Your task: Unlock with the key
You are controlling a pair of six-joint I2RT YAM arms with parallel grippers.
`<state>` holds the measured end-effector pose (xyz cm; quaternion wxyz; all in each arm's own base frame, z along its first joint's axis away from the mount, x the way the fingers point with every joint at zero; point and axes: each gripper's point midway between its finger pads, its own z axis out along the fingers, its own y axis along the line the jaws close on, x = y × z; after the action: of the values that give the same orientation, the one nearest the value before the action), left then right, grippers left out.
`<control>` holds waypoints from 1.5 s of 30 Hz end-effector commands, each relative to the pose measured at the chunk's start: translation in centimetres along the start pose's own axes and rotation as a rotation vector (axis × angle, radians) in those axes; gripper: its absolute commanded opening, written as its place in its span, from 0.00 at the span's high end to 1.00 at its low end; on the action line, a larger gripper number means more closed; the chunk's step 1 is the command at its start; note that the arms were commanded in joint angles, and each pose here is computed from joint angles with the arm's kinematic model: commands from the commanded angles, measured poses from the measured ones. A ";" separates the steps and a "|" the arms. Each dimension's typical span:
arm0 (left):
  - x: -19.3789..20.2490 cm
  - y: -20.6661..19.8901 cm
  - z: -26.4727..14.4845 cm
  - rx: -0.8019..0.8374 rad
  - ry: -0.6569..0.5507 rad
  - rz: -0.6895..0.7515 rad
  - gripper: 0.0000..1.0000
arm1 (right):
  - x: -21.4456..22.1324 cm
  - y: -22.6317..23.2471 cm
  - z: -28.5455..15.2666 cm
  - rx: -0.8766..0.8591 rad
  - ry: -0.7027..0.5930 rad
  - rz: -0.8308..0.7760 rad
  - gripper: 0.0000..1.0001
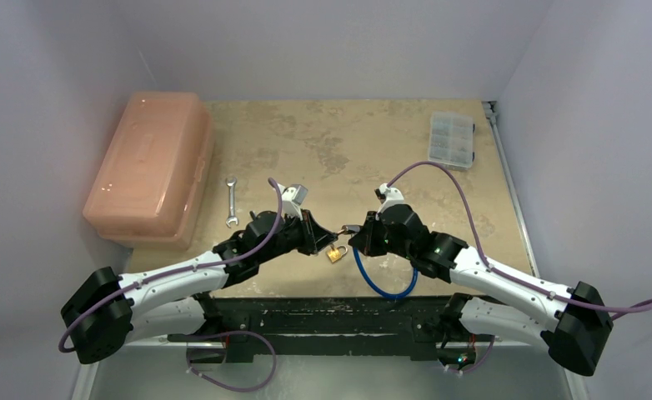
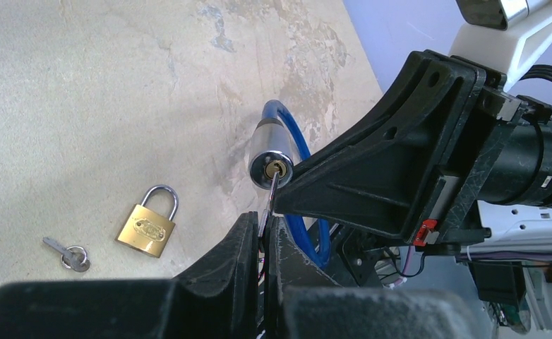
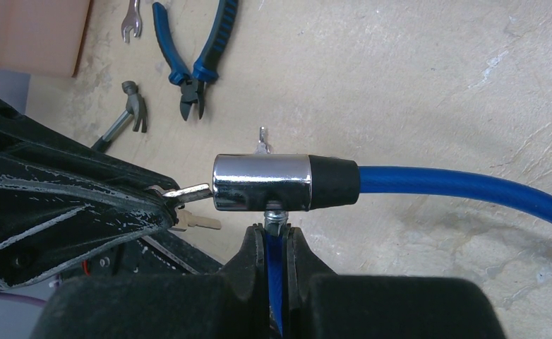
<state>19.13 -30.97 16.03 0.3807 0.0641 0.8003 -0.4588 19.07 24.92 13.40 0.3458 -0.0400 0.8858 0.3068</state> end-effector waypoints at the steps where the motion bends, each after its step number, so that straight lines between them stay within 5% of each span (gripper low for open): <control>1: -2.2 -2.3 0.4 0.063 -0.064 -0.007 1.00 | -0.9 1.2 0.1 -0.047 -0.040 0.015 1.00; 45: -2.1 -1.4 0.4 0.008 -0.054 -0.013 1.00 | -0.9 1.3 0.1 -0.049 -0.040 0.007 1.00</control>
<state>19.53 -30.90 15.98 0.3839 0.0582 0.8043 -0.4498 19.11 24.99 13.13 0.3457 -0.0404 0.8858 0.3070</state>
